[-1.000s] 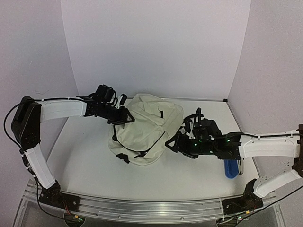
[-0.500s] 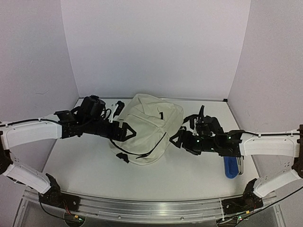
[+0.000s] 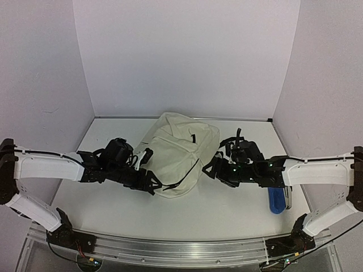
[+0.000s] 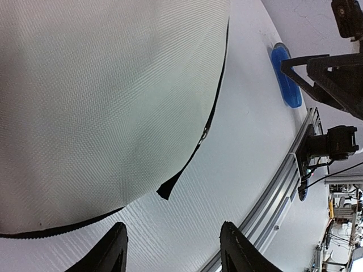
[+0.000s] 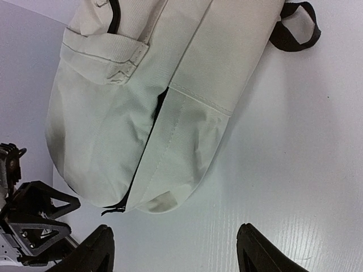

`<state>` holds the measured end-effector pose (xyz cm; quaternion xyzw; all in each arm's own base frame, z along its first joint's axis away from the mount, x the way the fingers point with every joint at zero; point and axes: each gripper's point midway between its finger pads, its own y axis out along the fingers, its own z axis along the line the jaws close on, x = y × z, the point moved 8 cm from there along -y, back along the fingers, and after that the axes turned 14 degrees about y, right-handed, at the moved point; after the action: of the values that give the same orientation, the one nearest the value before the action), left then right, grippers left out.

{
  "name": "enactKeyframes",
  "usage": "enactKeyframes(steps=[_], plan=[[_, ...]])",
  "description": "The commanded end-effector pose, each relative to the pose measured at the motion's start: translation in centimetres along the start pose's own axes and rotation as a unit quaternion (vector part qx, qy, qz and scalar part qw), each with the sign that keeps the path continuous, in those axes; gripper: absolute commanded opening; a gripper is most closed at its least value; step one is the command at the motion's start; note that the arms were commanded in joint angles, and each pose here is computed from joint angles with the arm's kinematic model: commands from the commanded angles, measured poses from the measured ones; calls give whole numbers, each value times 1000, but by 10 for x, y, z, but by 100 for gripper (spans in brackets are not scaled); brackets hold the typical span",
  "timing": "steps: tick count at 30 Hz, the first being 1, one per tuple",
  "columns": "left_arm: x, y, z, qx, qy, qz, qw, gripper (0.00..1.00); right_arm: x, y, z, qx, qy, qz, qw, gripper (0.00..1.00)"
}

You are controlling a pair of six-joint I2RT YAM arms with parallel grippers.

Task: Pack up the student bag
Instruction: Zip the student bag at the center of the board.

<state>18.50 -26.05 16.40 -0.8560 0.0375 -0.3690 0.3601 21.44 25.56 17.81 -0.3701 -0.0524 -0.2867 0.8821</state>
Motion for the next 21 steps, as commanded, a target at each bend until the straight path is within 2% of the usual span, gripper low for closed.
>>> enactKeyframes(steps=[1,14,21], plan=[[22,13,-10,-35,18,-20,999,51,7,-1,16,21,6,-13,1000,73],[29,46,-10,-34,39,15,999,48,6,5,16,18,4,-7,1000,72],[26,55,-10,-22,41,32,998,42,6,6,16,20,8,-6,1000,73]])
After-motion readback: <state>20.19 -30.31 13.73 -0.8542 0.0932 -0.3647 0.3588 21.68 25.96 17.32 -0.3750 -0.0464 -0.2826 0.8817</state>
